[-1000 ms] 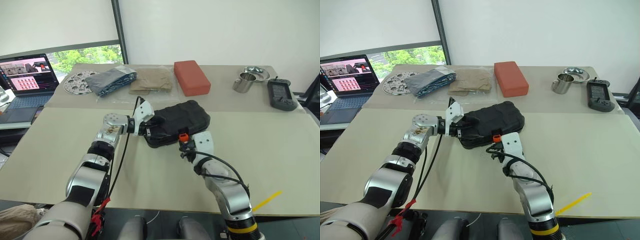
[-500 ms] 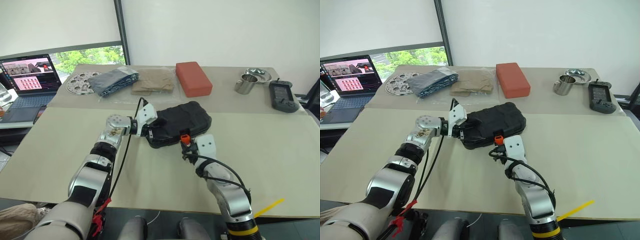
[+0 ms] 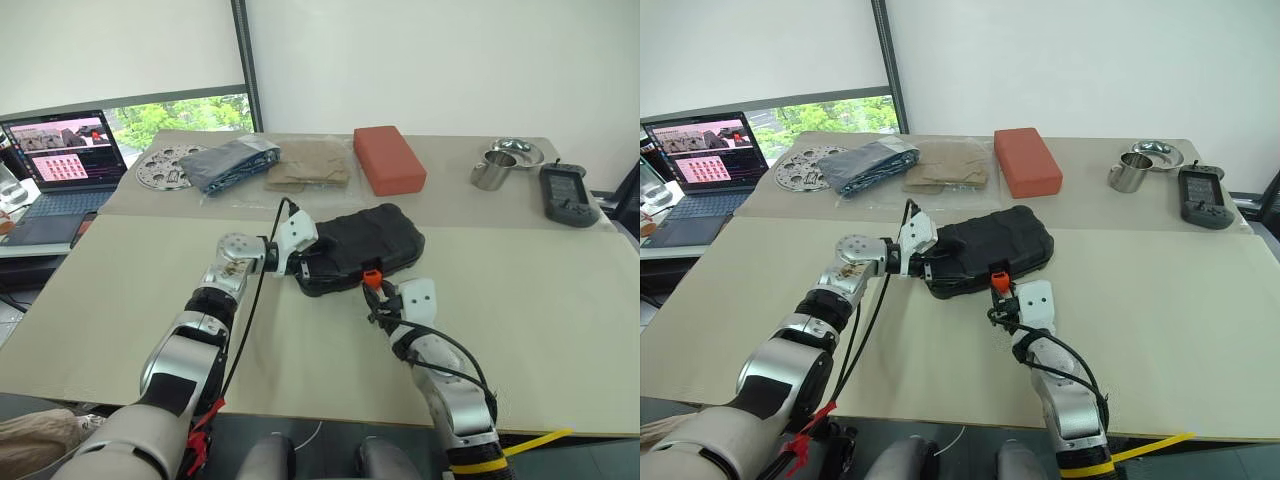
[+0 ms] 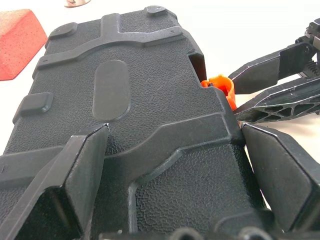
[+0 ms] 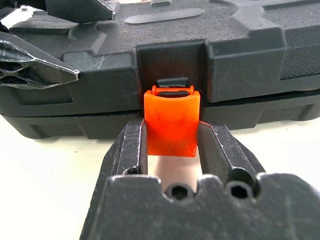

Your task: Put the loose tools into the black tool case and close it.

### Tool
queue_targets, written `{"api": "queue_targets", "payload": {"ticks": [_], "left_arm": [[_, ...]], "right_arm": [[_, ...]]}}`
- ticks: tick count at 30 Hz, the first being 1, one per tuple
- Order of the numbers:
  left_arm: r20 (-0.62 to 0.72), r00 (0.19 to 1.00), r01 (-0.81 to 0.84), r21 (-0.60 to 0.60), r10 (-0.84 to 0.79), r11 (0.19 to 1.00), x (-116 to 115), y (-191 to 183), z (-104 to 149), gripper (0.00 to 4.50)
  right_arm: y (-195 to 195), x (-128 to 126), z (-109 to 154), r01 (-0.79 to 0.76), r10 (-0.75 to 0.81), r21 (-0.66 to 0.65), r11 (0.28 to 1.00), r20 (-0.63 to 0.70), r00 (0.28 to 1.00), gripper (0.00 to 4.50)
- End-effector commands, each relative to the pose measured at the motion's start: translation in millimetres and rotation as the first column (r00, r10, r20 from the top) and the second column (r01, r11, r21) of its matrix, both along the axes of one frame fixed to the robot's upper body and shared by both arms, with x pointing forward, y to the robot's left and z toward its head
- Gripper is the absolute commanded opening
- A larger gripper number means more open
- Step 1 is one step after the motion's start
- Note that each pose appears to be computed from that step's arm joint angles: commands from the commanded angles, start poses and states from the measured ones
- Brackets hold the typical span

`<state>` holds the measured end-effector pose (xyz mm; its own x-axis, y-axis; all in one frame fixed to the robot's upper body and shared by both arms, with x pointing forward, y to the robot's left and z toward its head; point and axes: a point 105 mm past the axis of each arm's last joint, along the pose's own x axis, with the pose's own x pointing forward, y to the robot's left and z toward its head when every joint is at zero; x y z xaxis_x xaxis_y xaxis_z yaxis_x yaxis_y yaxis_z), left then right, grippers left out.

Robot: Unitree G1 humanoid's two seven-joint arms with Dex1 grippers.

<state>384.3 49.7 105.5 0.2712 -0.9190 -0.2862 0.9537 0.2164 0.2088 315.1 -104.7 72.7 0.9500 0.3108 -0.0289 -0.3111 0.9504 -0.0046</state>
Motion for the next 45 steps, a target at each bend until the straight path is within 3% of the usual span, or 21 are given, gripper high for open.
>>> {"api": "queue_targets", "payload": {"ticks": [1, 17, 21, 32, 45], "left_arm": [[-0.204, 0.979, 0.019, 0.172, 0.017, 0.985, -24, 9, -70, 4.50], [-0.207, 0.978, 0.017, 0.173, 0.020, 0.985, -25, 11, -72, 4.50], [-0.208, 0.978, 0.015, 0.173, 0.021, 0.985, -25, 11, -72, 4.50], [-0.204, 0.979, 0.006, 0.171, 0.029, 0.985, -23, 12, -72, 4.50], [-0.204, 0.978, 0.002, 0.168, 0.033, 0.986, -23, 11, -72, 4.50]], "right_arm": [[-8, 6, 34, 0.025, -0.027, 0.015, 1.000, 0.188, 0.982, 1.23], [-8, 8, 21, -0.002, 0.003, -0.002, 1.000, 0.207, 0.978, 1.23], [-6, 8, 20, -0.009, 0.010, -0.010, 1.000, 0.200, 0.980, 2.61], [-6, 3, 1, -0.061, 0.066, -0.114, 0.992, 0.046, 0.997, 2.61], [1, 9, 3, -0.055, 0.055, -0.099, 0.994, -0.005, 0.998, 2.61]]}}
